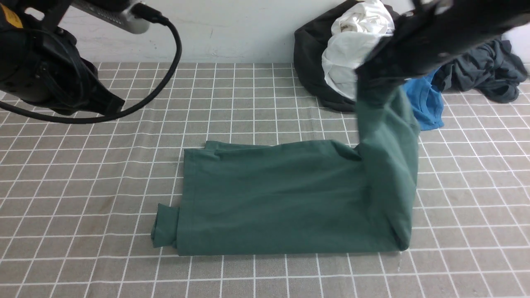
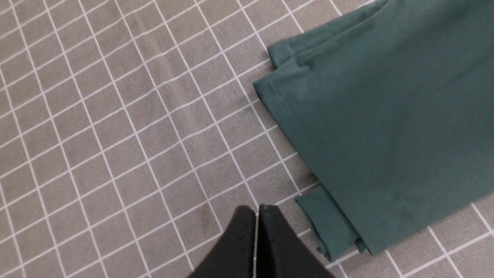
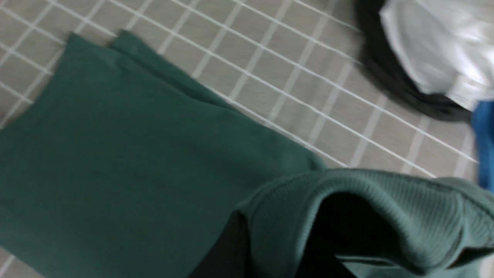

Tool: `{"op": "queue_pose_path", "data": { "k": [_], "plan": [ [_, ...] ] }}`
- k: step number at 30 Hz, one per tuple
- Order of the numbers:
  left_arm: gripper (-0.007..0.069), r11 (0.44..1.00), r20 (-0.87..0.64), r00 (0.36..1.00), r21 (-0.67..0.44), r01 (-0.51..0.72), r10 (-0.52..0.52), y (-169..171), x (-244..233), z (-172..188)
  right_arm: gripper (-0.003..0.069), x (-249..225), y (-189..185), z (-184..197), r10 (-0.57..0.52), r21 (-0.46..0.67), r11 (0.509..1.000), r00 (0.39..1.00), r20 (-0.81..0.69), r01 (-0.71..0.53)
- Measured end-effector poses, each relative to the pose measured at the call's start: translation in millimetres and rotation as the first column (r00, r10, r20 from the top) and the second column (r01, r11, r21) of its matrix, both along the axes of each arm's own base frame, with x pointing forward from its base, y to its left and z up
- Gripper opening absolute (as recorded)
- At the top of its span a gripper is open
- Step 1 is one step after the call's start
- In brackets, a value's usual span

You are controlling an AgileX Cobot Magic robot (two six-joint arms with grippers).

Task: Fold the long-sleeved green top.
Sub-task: Use the right arm to drag the right edge of the fabric to the left and folds it over the left edge

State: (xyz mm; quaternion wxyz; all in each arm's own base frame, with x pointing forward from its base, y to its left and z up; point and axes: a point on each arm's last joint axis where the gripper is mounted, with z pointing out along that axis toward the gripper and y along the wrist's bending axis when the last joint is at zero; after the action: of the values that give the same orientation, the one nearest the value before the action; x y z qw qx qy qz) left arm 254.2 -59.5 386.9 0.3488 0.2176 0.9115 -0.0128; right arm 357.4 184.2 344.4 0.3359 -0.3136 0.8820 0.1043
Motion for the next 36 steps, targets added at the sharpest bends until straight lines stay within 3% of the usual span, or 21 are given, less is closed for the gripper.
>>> {"op": "queue_pose_path", "data": {
  "k": [8, 13, 15, 17, 18, 22, 25, 27, 32, 36],
  "plan": [
    [-0.0007, 1.000, 0.072, 0.997, -0.016, 0.003, -0.001, 7.3, -33.7, 26.1, 0.0071, 7.9, 122.7, -78.9, 0.173, 0.106, 0.981, 0.981, -0.087, -0.163],
    [-0.0007, 1.000, 0.054, 0.999, -0.013, 0.005, -0.004, 10.7, -49.9, 31.5, 0.0079, 5.2, 159.9, -124.9, 0.229, 0.113, 0.971, 0.962, -0.152, -0.213],
    [-0.0007, 1.000, 0.047, 0.999, -0.012, 0.006, -0.005, 11.1, -52.1, 30.9, 0.0096, 4.4, 164.3, -131.1, 0.240, 0.117, 0.968, 0.957, -0.165, -0.222],
    [-0.0007, 1.000, 0.028, 1.000, -0.008, 0.006, -0.006, 12.6, -59.1, 26.8, 0.0190, 3.7, 170.2, -136.3, 0.264, 0.141, 0.961, 0.944, -0.199, -0.239],
    [-0.0007, 1.000, 0.026, 1.000, -0.007, 0.006, -0.006, 12.6, -59.1, 26.4, 0.0200, 3.5, 170.3, -136.3, 0.266, 0.143, 0.960, 0.943, -0.201, -0.240],
    [-0.0007, 1.000, 0.007, 1.000, -0.005, 0.006, -0.006, 14.7, -68.9, 20.1, 0.0412, 2.4, 172.1, -117.6, 0.311, 0.146, 0.947, 0.929, -0.199, -0.285],
    [-0.0007, 1.000, 0.008, 1.000, -0.006, 0.005, -0.005, 17.3, -81.0, 15.4, 0.0561, 3.2, 164.8, -101.6, 0.330, 0.083, 0.944, 0.920, -0.211, -0.319],
    [-0.0007, 1.000, 0.011, 1.000, -0.012, 0.005, -0.005, 18.1, -86.1, 13.3, 0.0587, 5.0, 161.1, -100.5, 0.307, 0.057, 0.952, 0.926, -0.222, -0.302],
    [-0.0007, 0.997, 0.051, 0.999, -0.071, 0.008, -0.005, 19.4, -108.0, -5.3, 0.0591, 19.7, 147.1, -119.8, 0.117, -0.079, 0.987, 0.961, -0.251, -0.141],
    [-0.0007, 0.995, 0.063, 0.998, -0.098, 0.009, -0.003, 20.9, -121.5, -24.4, 0.0566, 18.5, 155.8, -151.5, 0.094, -0.105, 0.985, 0.944, -0.316, -0.133]
  ]
}}
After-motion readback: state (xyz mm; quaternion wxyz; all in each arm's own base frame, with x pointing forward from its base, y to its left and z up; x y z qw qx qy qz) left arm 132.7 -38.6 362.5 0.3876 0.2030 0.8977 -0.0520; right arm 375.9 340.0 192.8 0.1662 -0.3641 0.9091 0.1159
